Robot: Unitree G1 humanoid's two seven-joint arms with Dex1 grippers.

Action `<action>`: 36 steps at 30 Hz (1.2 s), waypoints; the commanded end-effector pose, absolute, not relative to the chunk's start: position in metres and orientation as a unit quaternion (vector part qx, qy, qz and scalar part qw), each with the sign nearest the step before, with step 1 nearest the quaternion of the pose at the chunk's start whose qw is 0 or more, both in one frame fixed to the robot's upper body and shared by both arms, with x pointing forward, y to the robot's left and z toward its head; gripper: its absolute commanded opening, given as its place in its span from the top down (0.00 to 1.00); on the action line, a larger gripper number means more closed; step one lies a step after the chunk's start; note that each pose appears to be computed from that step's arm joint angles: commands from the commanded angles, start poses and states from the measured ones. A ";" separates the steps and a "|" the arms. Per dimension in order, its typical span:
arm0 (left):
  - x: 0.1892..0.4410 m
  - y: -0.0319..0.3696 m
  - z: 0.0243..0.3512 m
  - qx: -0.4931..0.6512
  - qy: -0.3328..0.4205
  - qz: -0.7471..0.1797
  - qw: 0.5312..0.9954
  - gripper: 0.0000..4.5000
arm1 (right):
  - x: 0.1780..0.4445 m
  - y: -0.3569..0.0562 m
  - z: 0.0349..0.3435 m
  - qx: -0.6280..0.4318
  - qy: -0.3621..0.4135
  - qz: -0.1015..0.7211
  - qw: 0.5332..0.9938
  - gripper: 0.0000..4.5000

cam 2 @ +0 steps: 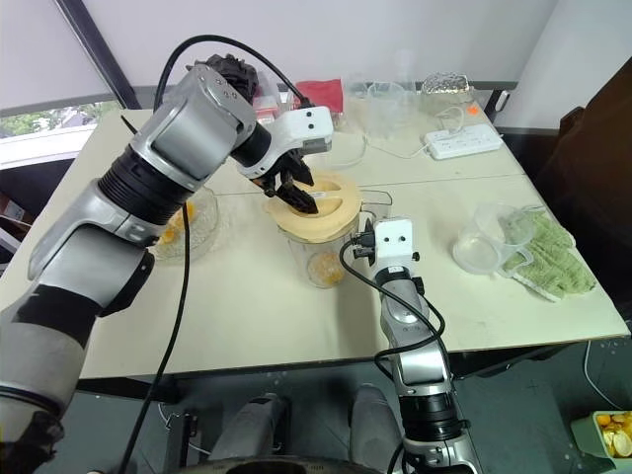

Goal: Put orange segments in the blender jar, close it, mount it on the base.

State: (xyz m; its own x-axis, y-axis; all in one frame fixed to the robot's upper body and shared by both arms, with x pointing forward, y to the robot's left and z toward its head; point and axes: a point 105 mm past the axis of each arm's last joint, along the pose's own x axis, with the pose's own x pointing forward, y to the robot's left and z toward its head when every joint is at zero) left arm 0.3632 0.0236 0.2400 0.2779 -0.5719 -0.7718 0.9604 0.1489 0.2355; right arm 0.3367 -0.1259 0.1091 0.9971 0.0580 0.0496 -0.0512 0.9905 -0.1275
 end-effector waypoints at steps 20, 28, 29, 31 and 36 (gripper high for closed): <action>0.402 0.094 0.321 0.043 -0.037 -0.471 0.880 0.30 | 0.334 -0.139 0.120 -0.078 -0.044 0.033 0.995 0.80; 0.356 0.150 0.183 0.115 -0.045 -0.386 0.914 0.30 | 0.344 -0.156 0.167 -0.075 -0.088 0.026 0.993 0.80; 0.351 0.152 0.174 0.112 -0.041 -0.378 0.918 0.30 | 0.346 -0.159 0.174 -0.076 -0.093 0.024 0.992 0.80; 0.343 0.147 0.166 0.116 -0.050 -0.373 0.919 0.30 | 0.349 -0.167 0.186 -0.074 -0.103 0.019 0.992 0.80; 0.338 0.145 0.167 0.093 -0.076 -0.333 0.935 0.30 | 0.353 -0.178 0.217 -0.072 -0.122 0.009 0.990 0.80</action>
State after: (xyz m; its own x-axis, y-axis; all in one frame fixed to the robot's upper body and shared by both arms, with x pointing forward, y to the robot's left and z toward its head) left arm 0.3403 0.1455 0.1516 0.7580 -0.6520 0.0174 0.6371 0.7459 0.1944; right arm 0.3608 -0.1769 0.1735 0.9951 0.0266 0.0956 -0.0112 0.9873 -0.1584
